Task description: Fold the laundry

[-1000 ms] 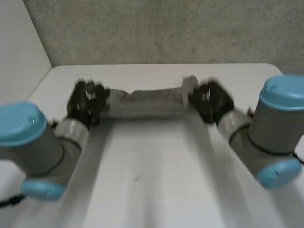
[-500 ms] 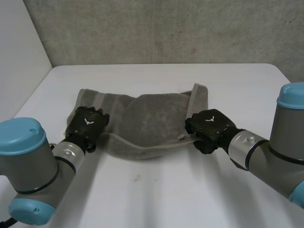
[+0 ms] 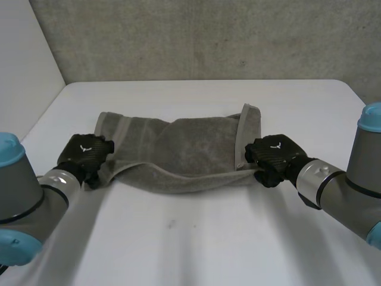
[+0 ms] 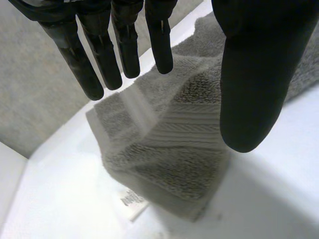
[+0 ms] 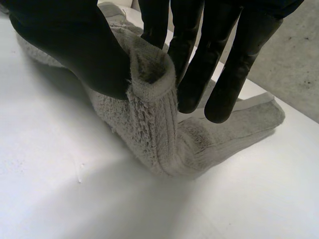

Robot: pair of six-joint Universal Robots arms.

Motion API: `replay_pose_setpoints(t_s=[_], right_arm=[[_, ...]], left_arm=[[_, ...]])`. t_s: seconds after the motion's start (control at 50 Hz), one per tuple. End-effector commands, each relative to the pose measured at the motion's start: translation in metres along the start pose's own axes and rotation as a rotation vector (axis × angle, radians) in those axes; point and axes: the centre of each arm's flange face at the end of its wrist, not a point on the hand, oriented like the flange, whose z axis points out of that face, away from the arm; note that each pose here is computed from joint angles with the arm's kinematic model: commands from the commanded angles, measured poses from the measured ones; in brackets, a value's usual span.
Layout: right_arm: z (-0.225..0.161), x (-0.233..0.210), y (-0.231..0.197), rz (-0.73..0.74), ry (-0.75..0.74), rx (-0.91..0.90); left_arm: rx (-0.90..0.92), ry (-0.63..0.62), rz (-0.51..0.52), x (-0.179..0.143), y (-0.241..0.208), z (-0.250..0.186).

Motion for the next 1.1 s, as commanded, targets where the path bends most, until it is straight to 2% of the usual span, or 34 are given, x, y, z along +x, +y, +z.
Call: replay_pose_setpoints(t_s=[0.02,0.14,0.32,0.48,0.6,0.7,0.74,0.92,1.04,1.1], right_arm=[[0.001,-0.003,0.003,0.001,-0.011,-0.009],[0.003,-0.004,0.007,0.001,-0.017,-0.021],[0.005,-0.005,0.012,-0.002,-0.022,-0.034],[0.005,-0.006,0.013,-0.004,-0.021,-0.033],[0.006,-0.004,0.013,-0.007,-0.015,-0.027],[0.006,-0.002,0.012,-0.008,-0.009,-0.026],[0.006,-0.003,0.011,-0.009,-0.010,-0.024],[0.006,0.000,0.004,-0.020,0.001,-0.004],[0.002,0.009,-0.026,-0.091,0.029,0.067],[-0.016,0.021,-0.063,-0.173,0.080,0.133]], left_arm=[[-0.032,0.055,-0.237,-0.001,-0.002,-0.002],[-0.021,0.071,-0.294,0.007,-0.004,0.002],[0.055,0.091,-0.262,0.025,-0.010,0.021],[0.042,0.043,-0.248,0.032,-0.003,0.045],[0.037,-0.020,-0.212,0.025,-0.002,0.056],[0.039,-0.042,-0.139,0.020,-0.001,0.057],[0.029,-0.070,-0.096,0.014,0.003,0.056],[-0.010,-0.128,-0.049,-0.010,0.011,0.038],[0.100,-0.140,-0.031,-0.021,-0.029,0.010],[0.200,-0.169,-0.018,-0.032,-0.065,-0.012]])
